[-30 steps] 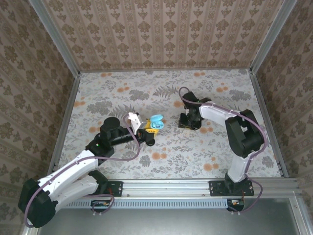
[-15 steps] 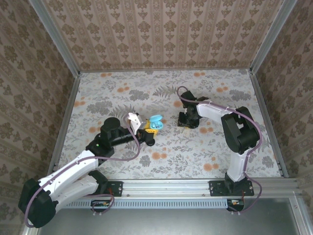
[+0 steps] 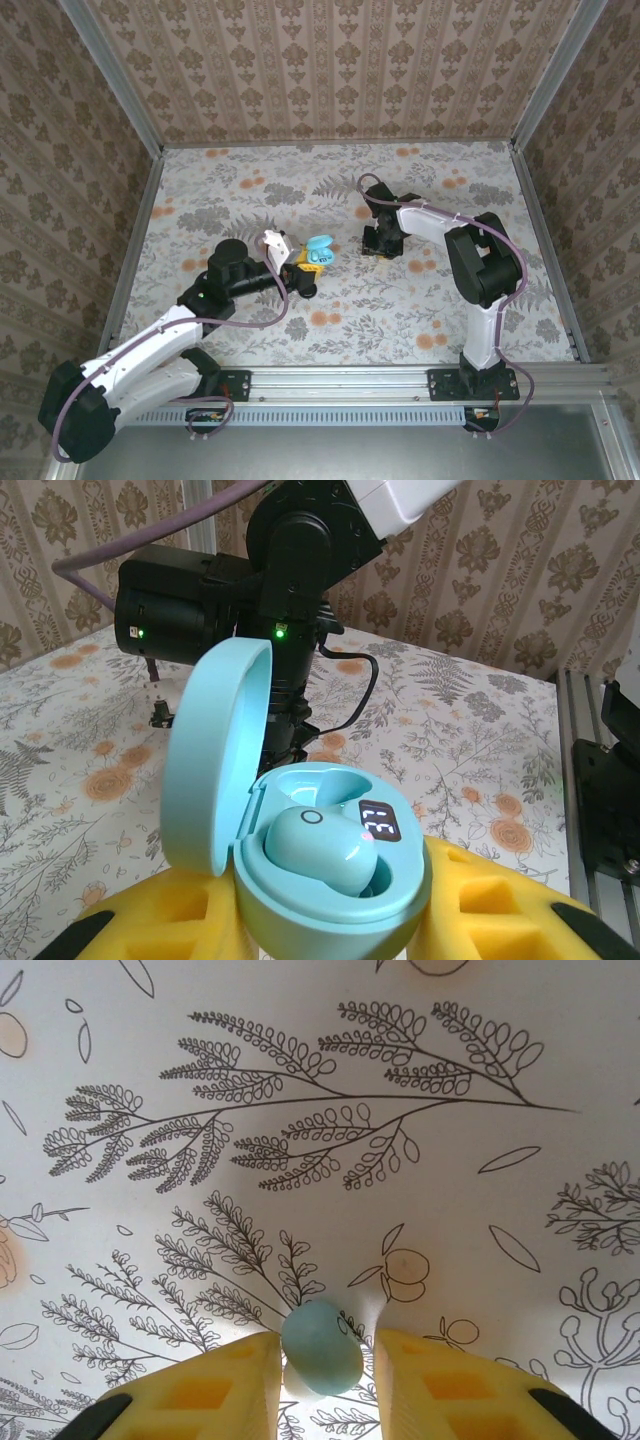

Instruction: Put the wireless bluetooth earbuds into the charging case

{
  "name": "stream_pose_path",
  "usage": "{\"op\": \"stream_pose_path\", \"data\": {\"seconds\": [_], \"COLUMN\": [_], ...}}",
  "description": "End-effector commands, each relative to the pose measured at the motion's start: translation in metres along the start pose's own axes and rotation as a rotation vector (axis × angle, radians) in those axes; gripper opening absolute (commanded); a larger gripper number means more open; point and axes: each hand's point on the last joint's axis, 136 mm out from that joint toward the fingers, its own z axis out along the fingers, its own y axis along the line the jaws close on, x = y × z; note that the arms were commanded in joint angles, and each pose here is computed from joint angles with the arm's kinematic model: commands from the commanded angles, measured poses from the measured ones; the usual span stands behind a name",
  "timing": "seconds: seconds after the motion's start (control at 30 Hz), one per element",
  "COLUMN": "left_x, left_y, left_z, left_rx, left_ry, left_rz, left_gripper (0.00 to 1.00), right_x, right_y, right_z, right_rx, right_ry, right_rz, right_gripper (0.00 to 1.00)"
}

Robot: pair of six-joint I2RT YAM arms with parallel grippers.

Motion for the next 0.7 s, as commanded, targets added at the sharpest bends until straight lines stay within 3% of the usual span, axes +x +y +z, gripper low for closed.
{"op": "stream_pose_path", "data": {"seconds": [0.0,0.4,0.67], "left_x": [-0.004,-0.006,-0.006], "left_y": [0.000,0.001,0.001], "left_z": [-0.001,-0.001,-0.001], "left_rx": [0.003,0.000,0.001], "left_ry": [-0.012,-0.014,-0.010], "left_rz": [0.025,0.025,0.024], "left_gripper": [0.05,0.05,0.05], "right_x": [-0.003,-0.003,0.000], "right_y": [-0.006,-0.003,0.004], "right_z": [0.001,0.004,0.003], "right_rx": [0.042,0.085,0.099], "right_ry": [0.010,0.015,0.022], "right_rz": [-0.017,-0.102,-0.149], "right_gripper": [0.30,0.30,0.25]}}
